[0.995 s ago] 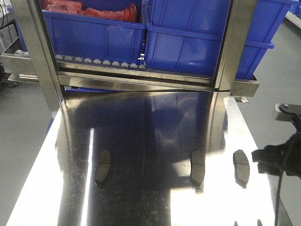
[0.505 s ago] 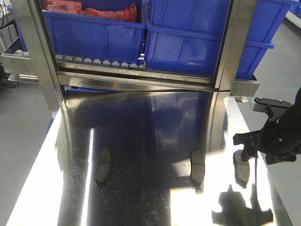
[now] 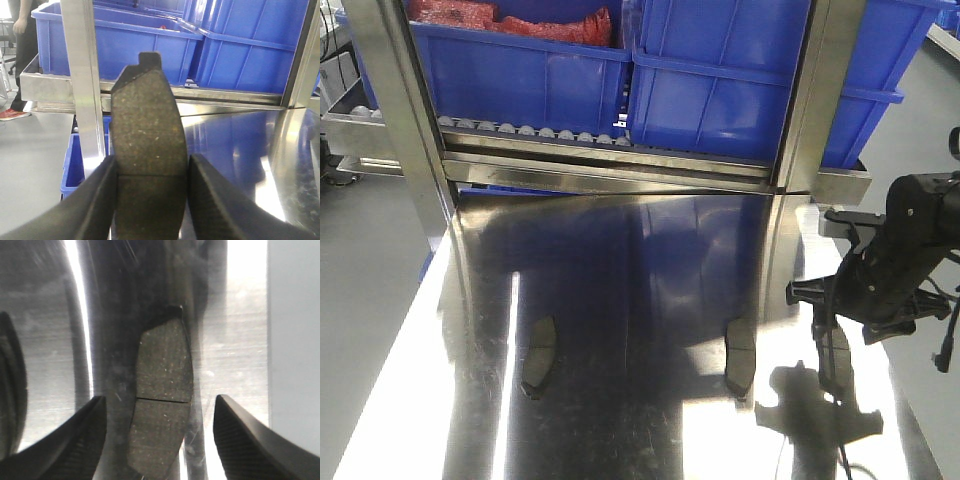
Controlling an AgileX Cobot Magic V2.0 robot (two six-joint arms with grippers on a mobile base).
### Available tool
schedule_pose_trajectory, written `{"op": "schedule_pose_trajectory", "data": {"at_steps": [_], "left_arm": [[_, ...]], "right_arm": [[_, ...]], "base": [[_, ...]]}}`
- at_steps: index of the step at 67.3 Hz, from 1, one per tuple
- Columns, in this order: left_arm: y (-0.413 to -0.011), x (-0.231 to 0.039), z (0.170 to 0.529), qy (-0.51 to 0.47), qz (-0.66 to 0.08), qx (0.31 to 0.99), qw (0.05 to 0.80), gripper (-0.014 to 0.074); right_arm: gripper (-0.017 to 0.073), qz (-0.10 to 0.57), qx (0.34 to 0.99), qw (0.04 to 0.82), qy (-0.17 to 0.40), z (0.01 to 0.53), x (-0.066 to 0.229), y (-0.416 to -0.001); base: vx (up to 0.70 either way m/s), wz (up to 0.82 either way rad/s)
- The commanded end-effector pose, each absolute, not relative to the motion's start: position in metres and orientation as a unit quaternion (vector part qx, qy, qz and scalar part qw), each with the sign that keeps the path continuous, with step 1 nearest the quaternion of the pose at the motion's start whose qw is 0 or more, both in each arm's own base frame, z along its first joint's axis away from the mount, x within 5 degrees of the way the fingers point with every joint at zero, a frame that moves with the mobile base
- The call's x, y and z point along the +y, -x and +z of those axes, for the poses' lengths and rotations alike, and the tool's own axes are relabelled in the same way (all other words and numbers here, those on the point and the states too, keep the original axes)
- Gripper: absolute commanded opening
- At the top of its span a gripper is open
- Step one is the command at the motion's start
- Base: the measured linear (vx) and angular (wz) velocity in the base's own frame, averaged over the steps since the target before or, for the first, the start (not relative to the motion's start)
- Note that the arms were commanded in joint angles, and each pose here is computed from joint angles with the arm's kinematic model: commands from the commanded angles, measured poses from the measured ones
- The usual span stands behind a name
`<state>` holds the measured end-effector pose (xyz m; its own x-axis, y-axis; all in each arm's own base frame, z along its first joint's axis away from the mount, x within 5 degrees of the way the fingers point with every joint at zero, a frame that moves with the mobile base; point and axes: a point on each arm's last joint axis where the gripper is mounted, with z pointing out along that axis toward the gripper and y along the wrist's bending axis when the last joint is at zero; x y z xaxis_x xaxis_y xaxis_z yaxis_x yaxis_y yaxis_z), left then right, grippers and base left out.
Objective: Move and align brake pads A on conveyor
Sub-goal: 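Close the right gripper on the brake pad and lift it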
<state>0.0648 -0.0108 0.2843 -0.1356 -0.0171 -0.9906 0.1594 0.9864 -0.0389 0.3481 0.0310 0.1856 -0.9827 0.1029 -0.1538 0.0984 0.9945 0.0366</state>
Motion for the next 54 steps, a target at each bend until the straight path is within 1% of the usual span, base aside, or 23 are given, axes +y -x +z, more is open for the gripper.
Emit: {"op": "schedule_pose_trajectory", "data": {"at_steps": [1,25,31,35,39,43,44,50,51,54], "left_arm": [[-0.065,-0.011,0.302,-0.045,-0.074,0.710,0.699,-0.0006],[-0.065,-0.011,0.302,-0.045,-0.074,0.710,0.699,-0.0006],[-0.065,-0.011,0.302,-0.045,-0.074,0.710,0.699,-0.0006],[-0.065,-0.011,0.302,-0.045,-0.074,0.710,0.699,-0.0006],[-0.065,-0.011,0.302,-0.045,-0.074,0.710,0.699,-0.0006],[-0.065,-0.011,0.302,-0.045,-0.074,0.710,0.699,-0.0006],[-0.065,-0.011,0.302,-0.045,-0.074,0.710,0.699,-0.0006],[-0.065,-0.011,0.302,-0.045,-0.074,0.710,0.699,-0.0006],[-0.065,-0.011,0.302,-0.045,-0.074,0.710,0.699,-0.0006],[-0.065,-0.011,0.302,-0.045,-0.074,0.710,0.699,-0.0006]], "right_arm": [[0.0453,0.014,0.993,0.105,-0.053,0.201,0.029,-0.353],[0.0453,0.010,0.996,0.074,-0.053,0.178,0.029,-0.357],[0.0433,0.010,0.996,0.077,-0.053,0.177,0.029,-0.358],[0.0382,0.011,0.995,0.080,-0.053,0.177,0.029,-0.358],[0.0306,0.011,0.995,0.082,-0.053,0.177,0.029,-0.359],[0.0205,0.011,0.995,0.083,-0.053,0.177,0.029,-0.359],[0.0165,0.011,0.995,0.084,-0.053,0.178,0.029,-0.359],[-0.0001,0.013,0.994,0.093,-0.052,0.182,0.029,-0.359],[-0.0019,0.013,0.994,0.096,-0.051,0.183,0.029,-0.359],[-0.0017,0.012,0.993,0.107,-0.050,0.189,0.029,-0.359]], "base": [[0.00,0.00],[0.00,0.00],[0.00,0.00],[0.00,0.00],[0.00,0.00],[0.00,0.00],[0.00,0.00],[0.00,0.00],[0.00,0.00],[0.00,0.00]]}}
